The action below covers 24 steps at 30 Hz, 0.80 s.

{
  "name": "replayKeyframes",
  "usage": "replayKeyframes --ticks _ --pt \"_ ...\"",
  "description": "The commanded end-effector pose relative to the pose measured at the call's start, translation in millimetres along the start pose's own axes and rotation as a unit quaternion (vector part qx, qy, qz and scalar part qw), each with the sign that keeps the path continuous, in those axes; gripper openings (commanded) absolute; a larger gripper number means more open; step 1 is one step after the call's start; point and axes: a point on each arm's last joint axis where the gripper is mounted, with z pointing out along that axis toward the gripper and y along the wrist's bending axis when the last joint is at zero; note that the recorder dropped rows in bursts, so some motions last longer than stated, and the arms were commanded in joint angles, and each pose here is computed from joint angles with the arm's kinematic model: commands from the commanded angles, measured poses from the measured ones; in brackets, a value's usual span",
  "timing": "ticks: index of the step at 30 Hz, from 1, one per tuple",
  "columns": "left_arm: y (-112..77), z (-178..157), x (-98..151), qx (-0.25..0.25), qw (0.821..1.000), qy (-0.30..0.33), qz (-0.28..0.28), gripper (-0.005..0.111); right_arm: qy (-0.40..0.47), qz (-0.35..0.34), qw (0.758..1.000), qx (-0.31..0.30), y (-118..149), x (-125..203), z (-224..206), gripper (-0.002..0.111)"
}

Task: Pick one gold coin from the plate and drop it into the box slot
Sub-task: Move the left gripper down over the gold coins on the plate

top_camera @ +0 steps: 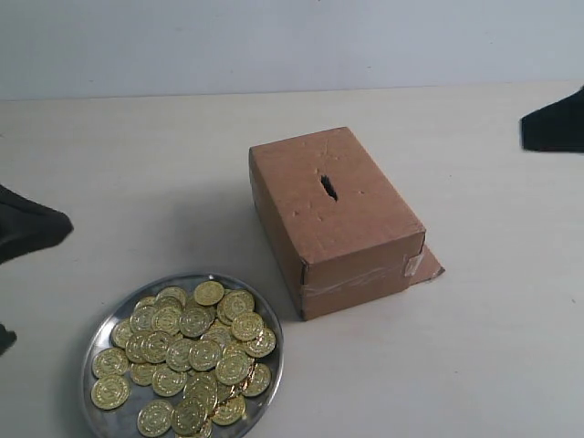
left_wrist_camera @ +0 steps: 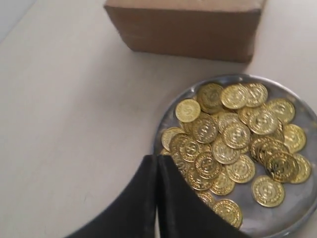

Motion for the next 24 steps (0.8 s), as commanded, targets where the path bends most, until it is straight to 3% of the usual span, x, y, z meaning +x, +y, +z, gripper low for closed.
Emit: replayKeyframes --ticks 1,8,11,12,15,18,19,20,21,22,23,24 --pt "-8.9 19.6 -7.7 0.038 0.996 0.013 0.085 0.0 0.11 -0.061 0.992 -0.031 5.8 6.2 45.6 0.0" --pt "-15.1 34.4 -9.6 0.062 0.984 0.023 0.163 0.0 0.21 -0.127 0.967 -0.064 25.8 23.4 88.5 0.0" --pt "-18.0 41.8 -8.5 0.076 0.971 0.028 0.226 0.0 0.22 -0.133 0.964 -0.068 29.0 25.8 96.2 0.0" --pt "-24.9 47.3 -6.3 0.092 0.953 0.028 0.289 0.0 0.22 -0.137 0.963 -0.068 30.2 26.4 98.5 0.0" --pt "-37.1 57.1 1.2 0.123 0.912 0.031 0.39 0.0 0.215 -0.136 0.965 -0.066 29.9 25.4 99.6 0.0" --pt "-53.5 73.9 16.7 0.172 0.841 0.037 0.512 0.0 0.21 -0.135 0.966 -0.065 29.9 24.5 100.0 0.0" --pt "-55.3 76.2 18.0 0.176 0.829 0.035 0.529 0.0 0.21 -0.135 0.966 -0.065 29.9 24.5 100.0 0.0" --pt "-57.2 80.8 20.1 0.182 0.808 0.032 0.56 0.005 0.21 -0.135 0.966 -0.065 29.9 24.5 100.0 0.0" --pt "-58.1 83.9 21.2 0.188 0.797 0.032 0.572 0.012 0.209 -0.134 0.966 -0.066 30.1 24.5 100.0 0.0" --pt "-58.1 86.8 21.0 0.187 0.787 0.029 0.587 0.025 0.209 -0.133 0.967 -0.066 30.2 24.4 100.0 0.0" --pt "-58.3 87.8 21.0 0.187 0.787 0.028 0.588 0.033 0.209 -0.132 0.967 -0.067 30.4 24.4 100.0 0.0" --pt "-58.2 88.8 20.8 0.185 0.787 0.027 0.588 0.049 0.209 -0.132 0.967 -0.067 30.4 24.4 100.0 0.0"
